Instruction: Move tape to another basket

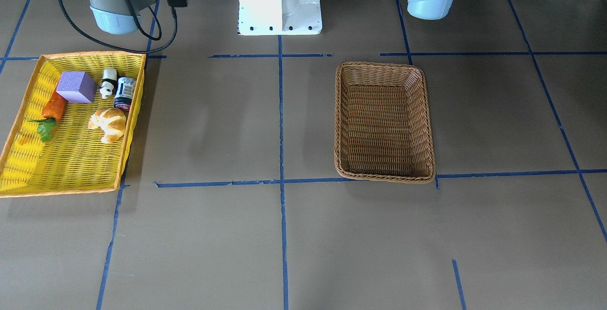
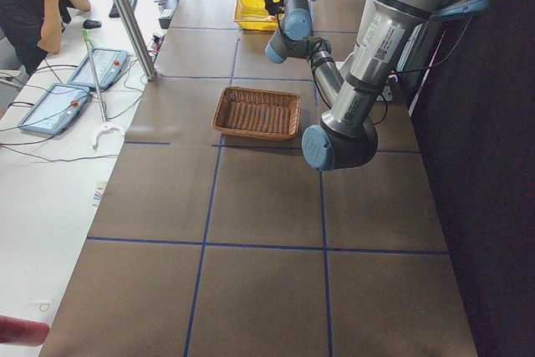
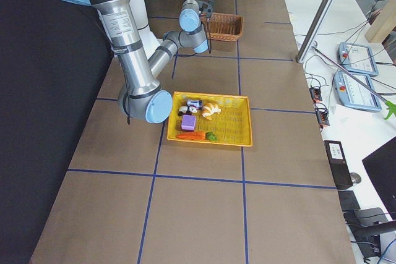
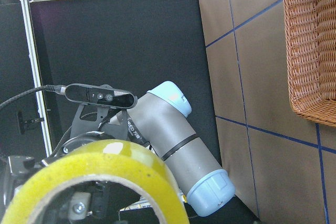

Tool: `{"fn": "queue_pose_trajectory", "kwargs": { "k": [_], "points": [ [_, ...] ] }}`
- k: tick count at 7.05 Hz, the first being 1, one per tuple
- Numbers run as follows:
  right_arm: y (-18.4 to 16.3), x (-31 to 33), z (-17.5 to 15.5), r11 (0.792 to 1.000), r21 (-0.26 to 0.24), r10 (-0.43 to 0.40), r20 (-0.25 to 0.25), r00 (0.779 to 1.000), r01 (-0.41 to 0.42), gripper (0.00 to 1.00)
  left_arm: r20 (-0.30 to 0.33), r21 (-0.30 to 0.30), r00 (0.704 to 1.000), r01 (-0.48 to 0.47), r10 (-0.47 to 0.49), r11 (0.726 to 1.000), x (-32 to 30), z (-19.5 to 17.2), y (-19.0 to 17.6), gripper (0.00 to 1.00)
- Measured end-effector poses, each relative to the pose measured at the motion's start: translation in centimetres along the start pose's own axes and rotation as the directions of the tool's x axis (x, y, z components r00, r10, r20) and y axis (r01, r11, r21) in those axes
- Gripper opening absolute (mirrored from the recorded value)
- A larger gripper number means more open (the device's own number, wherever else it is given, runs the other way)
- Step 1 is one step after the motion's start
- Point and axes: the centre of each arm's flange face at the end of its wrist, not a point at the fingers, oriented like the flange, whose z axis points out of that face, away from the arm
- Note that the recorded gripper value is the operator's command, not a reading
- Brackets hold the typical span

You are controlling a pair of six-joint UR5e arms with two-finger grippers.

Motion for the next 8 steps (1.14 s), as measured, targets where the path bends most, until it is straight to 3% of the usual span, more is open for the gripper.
{"fn": "queue_pose_trajectory", "kwargs": {
  "k": [3,5,6,8],
  "points": [
    [0.1,1.4,-2.4,1.0,-0.002,-0.009,0.015,1.0,0.009,1.0,-0.008,0.009,1.0,-0.019,0.019,1.0,0.5,-0.8,-0.2,0.0],
    [-0.8,2.4,-4.6,0.999,0.035,-0.018,-0.009,1.0,0.018,1.0,0.024,0.058,0.998,-0.061,0.059,0.996,0.1,-2.7,-1.7,0.0],
    [-1.8,2.6,-6.1,0.997,0.071,-0.022,-0.032,0.999,0.025,1.0,0.069,0.091,0.994,-0.094,0.088,0.991,-1.0,-3.5,-2.8,0.0],
    [-4.7,3.1,-8.8,0.986,0.159,-0.031,-0.117,0.993,0.05,1.0,0.229,0.185,0.963,-0.185,0.141,0.965,-3.4,-3.7,-5.7,0.0]
  ]
}}
